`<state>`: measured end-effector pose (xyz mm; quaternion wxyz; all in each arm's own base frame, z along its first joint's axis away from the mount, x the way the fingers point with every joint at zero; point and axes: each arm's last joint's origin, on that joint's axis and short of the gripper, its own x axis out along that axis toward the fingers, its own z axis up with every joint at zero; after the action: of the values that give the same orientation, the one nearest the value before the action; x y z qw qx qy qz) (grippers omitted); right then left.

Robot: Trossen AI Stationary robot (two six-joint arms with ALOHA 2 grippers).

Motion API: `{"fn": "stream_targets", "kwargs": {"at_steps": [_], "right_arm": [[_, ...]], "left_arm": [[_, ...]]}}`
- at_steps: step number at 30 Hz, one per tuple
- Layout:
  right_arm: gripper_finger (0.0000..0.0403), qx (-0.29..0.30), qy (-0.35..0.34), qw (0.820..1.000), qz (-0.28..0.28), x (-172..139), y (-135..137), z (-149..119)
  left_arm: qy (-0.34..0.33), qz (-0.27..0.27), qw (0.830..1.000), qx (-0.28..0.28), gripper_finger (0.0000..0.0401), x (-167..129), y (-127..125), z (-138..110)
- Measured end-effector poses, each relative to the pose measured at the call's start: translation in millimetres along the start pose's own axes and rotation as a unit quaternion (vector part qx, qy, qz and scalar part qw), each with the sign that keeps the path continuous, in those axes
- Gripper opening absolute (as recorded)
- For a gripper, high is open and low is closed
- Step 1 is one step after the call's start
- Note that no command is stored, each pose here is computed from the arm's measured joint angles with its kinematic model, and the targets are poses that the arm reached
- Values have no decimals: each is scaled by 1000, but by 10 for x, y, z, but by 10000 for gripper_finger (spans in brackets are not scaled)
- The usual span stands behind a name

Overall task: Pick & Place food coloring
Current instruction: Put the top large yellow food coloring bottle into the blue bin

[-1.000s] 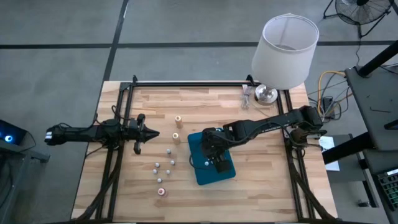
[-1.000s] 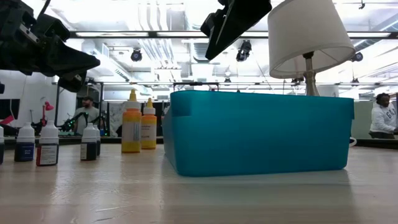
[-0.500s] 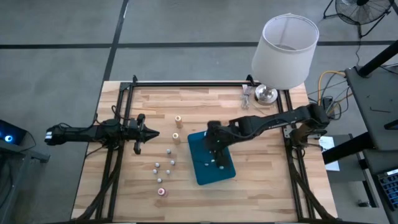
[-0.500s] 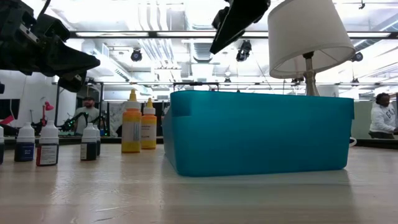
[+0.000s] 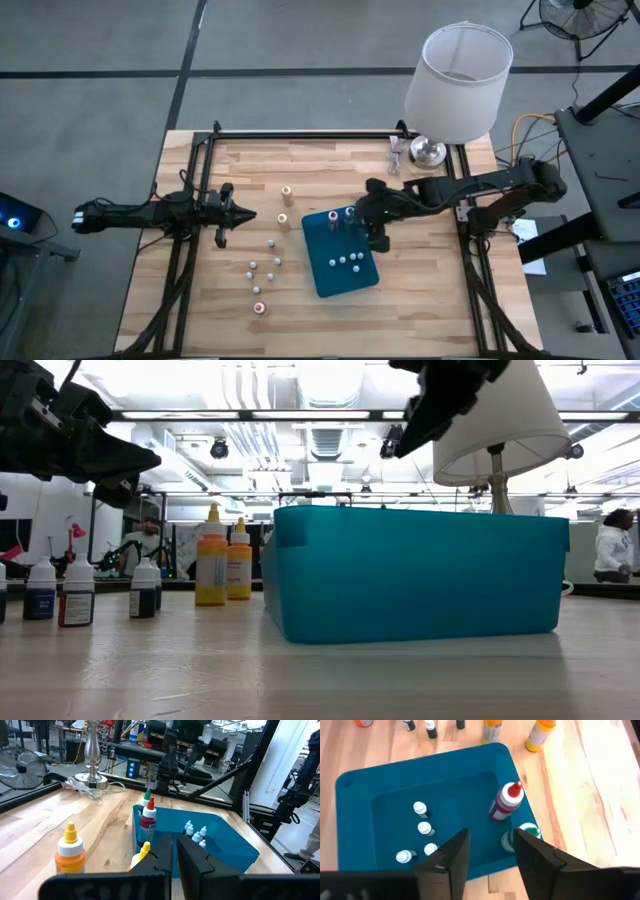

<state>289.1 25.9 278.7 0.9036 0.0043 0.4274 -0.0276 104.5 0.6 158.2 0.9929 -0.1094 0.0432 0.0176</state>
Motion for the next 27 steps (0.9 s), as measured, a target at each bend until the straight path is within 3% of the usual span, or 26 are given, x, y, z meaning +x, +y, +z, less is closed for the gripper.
{"fn": "stream_targets", "kwargs": {"at_steps": [11, 27], "right_arm": [[68, 22, -30, 999, -6, -91, -100, -310], [11, 15, -41, 999, -7, -70, -166, -311]], "left_arm": [[0, 0, 1000, 0, 0, 0, 0, 0], [0, 0, 1000, 0, 0, 0, 0, 0]]}}
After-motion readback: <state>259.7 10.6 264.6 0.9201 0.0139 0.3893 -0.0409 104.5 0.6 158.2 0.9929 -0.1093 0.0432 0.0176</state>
